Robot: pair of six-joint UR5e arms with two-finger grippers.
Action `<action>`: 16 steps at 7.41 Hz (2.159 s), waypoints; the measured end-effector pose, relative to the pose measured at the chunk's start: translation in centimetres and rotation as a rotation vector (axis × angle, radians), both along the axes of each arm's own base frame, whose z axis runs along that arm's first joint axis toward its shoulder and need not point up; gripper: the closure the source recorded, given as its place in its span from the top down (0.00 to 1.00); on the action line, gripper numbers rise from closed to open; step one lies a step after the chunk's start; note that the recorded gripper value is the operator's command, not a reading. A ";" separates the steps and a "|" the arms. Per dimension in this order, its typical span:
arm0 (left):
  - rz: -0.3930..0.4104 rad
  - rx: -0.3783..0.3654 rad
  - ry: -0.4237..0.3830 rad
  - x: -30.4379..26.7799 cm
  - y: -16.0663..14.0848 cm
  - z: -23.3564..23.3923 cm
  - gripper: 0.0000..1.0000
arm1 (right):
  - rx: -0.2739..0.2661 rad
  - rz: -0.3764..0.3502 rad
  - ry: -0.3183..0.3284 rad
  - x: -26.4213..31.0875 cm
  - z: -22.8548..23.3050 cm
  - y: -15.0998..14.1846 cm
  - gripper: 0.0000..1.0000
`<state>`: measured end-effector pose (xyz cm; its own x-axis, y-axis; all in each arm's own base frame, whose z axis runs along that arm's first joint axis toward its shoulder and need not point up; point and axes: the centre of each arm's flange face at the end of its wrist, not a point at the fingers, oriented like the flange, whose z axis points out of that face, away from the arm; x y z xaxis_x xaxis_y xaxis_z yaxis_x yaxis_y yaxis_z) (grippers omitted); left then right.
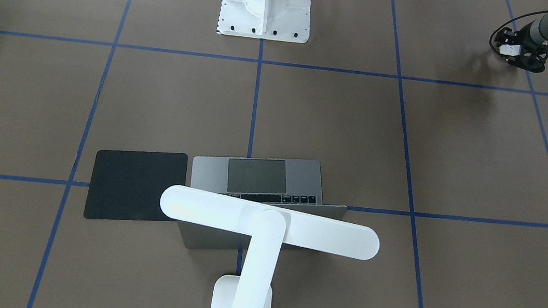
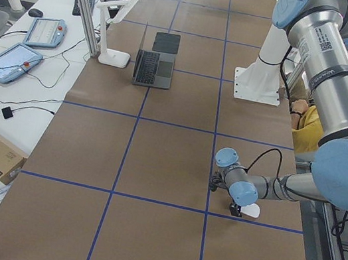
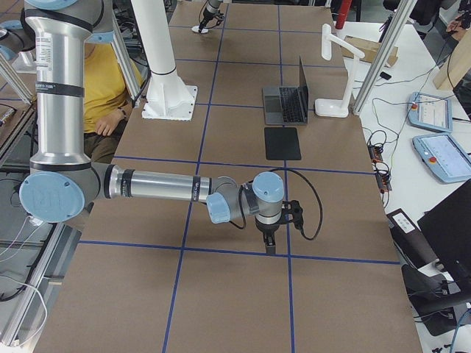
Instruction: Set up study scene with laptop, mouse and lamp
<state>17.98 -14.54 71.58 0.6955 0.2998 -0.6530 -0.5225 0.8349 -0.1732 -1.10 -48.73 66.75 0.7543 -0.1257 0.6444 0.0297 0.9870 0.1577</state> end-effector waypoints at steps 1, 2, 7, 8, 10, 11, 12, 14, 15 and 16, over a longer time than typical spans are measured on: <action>0.000 0.000 0.000 0.0 0.0 0.0 0.49 | 0.000 0.000 0.000 0.0 0.0 0.0 1.00; 0.001 0.000 -0.001 -0.1 0.0 0.1 0.48 | 0.001 0.000 0.000 0.0 0.0 0.0 1.00; 0.012 -0.021 0.078 0.0 0.3 -2.3 0.48 | 0.004 0.000 -0.001 0.0 -0.2 -0.2 1.00; 0.017 -0.037 0.111 0.1 0.4 -4.2 0.48 | 0.004 0.000 -0.001 0.0 -0.2 -0.2 1.00; 0.005 -0.097 0.171 1.2 0.4 -8.5 0.48 | 0.006 0.000 -0.001 -0.1 -0.3 -0.4 1.00; -0.011 -0.115 0.196 2.1 0.1 -10.3 0.48 | 0.005 0.000 -0.001 -0.1 -0.2 -0.3 1.00; -0.029 -0.122 0.222 3.2 -0.4 -12.0 0.48 | 0.004 0.001 -0.001 -0.1 -0.2 -0.3 1.00; -0.070 -0.126 0.256 5.7 -2.0 -15.8 0.46 | 0.002 0.003 -0.003 0.1 -0.1 -0.2 1.00; -0.097 -0.123 0.262 7.8 -3.6 -17.9 0.46 | 0.002 0.006 -0.005 0.2 -0.1 -0.2 1.00; -0.124 -0.120 0.264 10.3 -5.7 -20.2 0.46 | 0.001 0.008 -0.005 0.3 -0.1 -0.2 1.00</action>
<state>28.29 -20.21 51.39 0.5233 0.1336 -0.8416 -0.4581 0.8769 -0.1457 -0.77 -48.93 66.63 0.7520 -0.1206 0.6480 0.0211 0.9870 0.1592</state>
